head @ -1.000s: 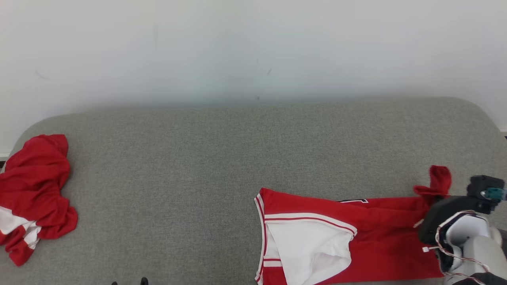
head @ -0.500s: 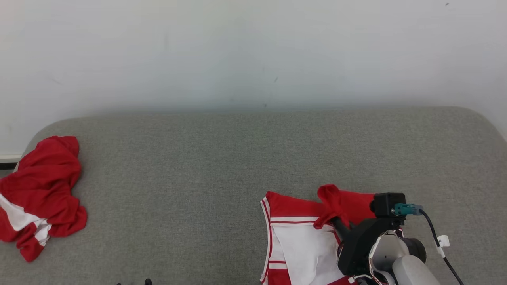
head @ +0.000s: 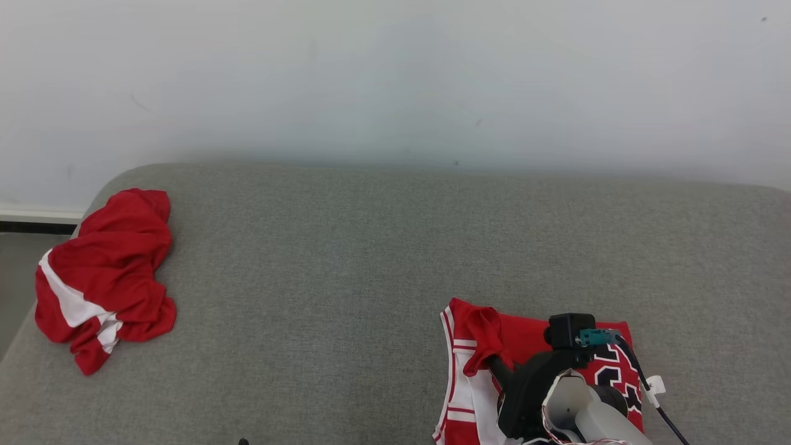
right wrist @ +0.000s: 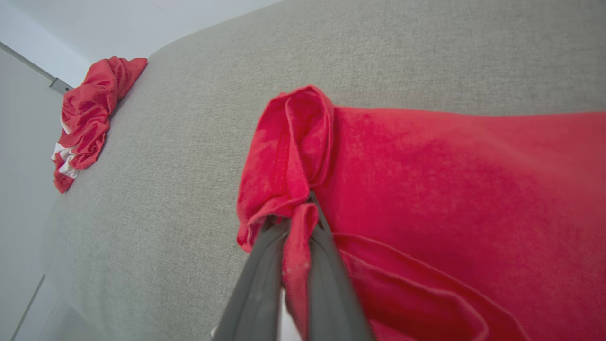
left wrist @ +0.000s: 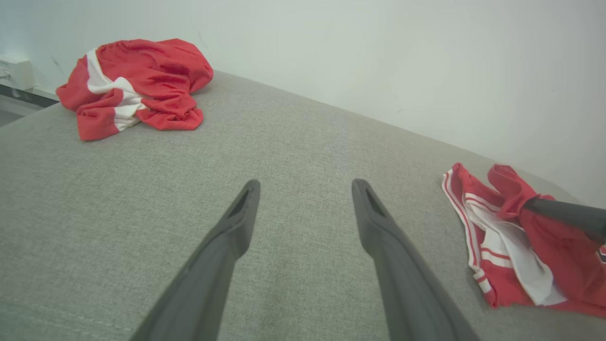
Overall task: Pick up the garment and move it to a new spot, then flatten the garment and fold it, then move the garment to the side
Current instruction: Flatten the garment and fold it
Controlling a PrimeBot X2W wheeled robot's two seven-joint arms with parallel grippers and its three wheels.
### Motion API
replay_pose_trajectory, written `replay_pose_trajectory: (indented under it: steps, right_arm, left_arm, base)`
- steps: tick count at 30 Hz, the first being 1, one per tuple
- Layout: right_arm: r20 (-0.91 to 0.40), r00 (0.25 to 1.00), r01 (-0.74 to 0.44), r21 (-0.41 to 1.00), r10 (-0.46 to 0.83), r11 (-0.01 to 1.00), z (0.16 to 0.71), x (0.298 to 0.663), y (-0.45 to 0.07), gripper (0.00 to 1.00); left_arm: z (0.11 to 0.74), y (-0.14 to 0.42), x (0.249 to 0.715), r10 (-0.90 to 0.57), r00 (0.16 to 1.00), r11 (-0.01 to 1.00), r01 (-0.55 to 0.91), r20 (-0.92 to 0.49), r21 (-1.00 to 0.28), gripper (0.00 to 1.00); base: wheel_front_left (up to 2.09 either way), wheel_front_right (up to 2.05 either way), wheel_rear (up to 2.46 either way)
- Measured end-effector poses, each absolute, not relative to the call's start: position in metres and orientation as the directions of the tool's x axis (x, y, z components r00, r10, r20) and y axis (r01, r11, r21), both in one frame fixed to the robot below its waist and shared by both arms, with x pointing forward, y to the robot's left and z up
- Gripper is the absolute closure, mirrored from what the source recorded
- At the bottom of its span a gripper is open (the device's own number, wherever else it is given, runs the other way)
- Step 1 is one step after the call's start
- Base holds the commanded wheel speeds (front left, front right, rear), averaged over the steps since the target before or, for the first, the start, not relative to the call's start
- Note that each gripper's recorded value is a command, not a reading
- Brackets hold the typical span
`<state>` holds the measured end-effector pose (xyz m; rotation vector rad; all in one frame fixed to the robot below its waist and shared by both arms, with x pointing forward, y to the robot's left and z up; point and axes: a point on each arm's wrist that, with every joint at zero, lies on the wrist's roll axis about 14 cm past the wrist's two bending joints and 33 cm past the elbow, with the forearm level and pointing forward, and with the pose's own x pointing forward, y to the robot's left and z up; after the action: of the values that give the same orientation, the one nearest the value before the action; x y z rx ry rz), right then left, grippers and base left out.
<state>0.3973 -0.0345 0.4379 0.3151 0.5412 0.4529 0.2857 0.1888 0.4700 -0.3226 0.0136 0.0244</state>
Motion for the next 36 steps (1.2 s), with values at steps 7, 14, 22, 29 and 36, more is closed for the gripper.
replay_pose_trajectory:
  steps: [7,14,22,29,36]
  right_arm:
    - [-0.401,0.748,-0.357,0.430,0.529,0.829,0.439,0.400,-0.014,0.00]
    - [-0.235,0.810,-0.397,0.454,0.537,0.797,0.483,0.415,-0.007,0.00]
    - [-0.140,0.949,-0.224,0.324,0.281,0.919,0.491,0.439,-0.100,0.00]
    - [-0.249,0.964,-0.033,0.245,0.096,0.969,0.438,0.407,-0.173,1.00]
    - [-0.312,0.944,-0.041,0.218,0.109,0.975,0.413,0.389,-0.160,1.00]
  left_arm:
    - [0.470,0.198,0.279,0.056,0.998,0.946,-0.058,-0.014,-0.320,0.00]
    - [0.474,0.195,0.282,0.045,0.999,0.947,-0.044,-0.002,-0.320,0.00]
    - [0.478,0.186,0.287,0.009,1.000,0.948,-0.005,0.012,-0.318,0.00]
    - [0.480,0.180,0.293,-0.015,1.000,0.948,0.019,0.016,-0.317,0.00]
    - [0.480,0.174,0.297,-0.033,0.999,0.949,0.036,0.017,-0.315,0.00]
  base:
    - [0.00,0.00,0.00]
    - [0.00,0.00,0.00]
    - [0.00,0.00,0.00]
    - [0.00,0.00,0.00]
    - [0.00,0.00,0.00]
